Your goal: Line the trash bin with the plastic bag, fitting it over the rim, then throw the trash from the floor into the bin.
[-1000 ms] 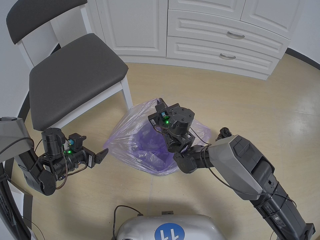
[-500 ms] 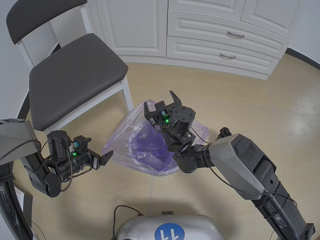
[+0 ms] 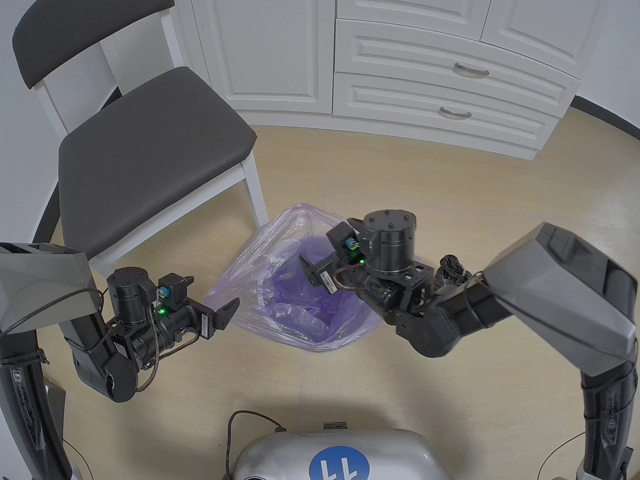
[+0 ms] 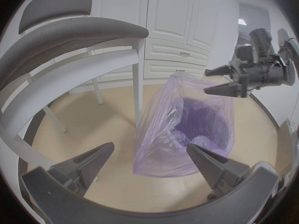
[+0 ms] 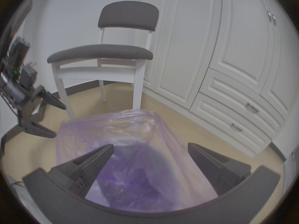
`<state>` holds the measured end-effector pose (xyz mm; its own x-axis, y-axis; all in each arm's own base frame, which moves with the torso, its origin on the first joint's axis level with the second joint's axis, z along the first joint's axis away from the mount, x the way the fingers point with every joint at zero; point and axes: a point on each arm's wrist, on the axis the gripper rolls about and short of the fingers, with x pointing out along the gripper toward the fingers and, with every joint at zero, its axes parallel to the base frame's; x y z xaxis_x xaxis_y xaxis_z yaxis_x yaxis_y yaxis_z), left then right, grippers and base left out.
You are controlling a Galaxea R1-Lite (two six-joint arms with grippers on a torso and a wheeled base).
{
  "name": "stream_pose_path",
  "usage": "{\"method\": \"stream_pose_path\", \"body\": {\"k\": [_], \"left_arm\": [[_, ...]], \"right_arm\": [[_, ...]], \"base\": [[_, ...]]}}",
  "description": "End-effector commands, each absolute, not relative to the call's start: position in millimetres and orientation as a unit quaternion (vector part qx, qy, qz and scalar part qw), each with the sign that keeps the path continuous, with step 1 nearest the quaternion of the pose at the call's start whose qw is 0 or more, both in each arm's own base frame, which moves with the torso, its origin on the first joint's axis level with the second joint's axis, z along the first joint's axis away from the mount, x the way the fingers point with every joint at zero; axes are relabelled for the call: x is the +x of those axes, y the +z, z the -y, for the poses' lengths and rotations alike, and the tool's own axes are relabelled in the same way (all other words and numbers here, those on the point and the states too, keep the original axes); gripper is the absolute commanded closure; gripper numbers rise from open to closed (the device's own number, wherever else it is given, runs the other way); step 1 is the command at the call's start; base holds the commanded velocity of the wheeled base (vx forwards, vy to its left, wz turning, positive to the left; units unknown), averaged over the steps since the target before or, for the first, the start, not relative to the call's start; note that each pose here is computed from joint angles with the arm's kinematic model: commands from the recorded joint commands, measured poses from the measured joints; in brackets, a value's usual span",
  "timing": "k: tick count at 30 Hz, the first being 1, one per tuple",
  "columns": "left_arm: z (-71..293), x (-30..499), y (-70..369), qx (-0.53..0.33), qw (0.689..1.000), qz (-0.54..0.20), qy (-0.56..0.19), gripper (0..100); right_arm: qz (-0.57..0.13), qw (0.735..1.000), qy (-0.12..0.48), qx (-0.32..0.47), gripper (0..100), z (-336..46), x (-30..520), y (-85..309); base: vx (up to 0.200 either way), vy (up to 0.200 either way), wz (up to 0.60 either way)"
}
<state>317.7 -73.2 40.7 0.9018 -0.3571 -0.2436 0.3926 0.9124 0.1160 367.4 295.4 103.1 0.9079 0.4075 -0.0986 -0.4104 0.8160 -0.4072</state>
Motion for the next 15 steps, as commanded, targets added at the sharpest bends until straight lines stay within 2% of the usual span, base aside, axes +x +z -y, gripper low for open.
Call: {"method": "stream_pose_path", "body": {"k": [1,4,6,7,15], "left_arm": [[109.0,318.3,38.1,0.044,0.977,-0.094,-0.187,0],[117.6,318.0,37.2,0.037,0.979,-0.099,-0.176,0],[118.1,318.1,37.1,0.038,0.979,-0.100,-0.176,0],[123.5,320.7,33.0,0.038,0.977,-0.106,-0.180,0],[126.2,342.8,38.2,0.031,0.989,-0.094,-0.106,0]], "right_arm": [[-0.022,0.979,0.193,-0.055,0,-248.9,307.5,118.5],[0.003,0.990,0.139,-0.005,0,-248.5,299.9,99.0],[0.006,0.991,0.136,-0.001,0,-249.0,298.1,96.9],[0.007,0.993,0.116,-0.002,0,-246.2,296.1,85.8],[-0.010,0.997,0.074,-0.004,0,-231.7,323.4,91.5]], "base": [[0.000,0.000,0.00],[0.000,0.000,0.00],[0.000,0.000,0.00],[0.000,0.000,0.00],[0.000,0.000,0.00]]}}
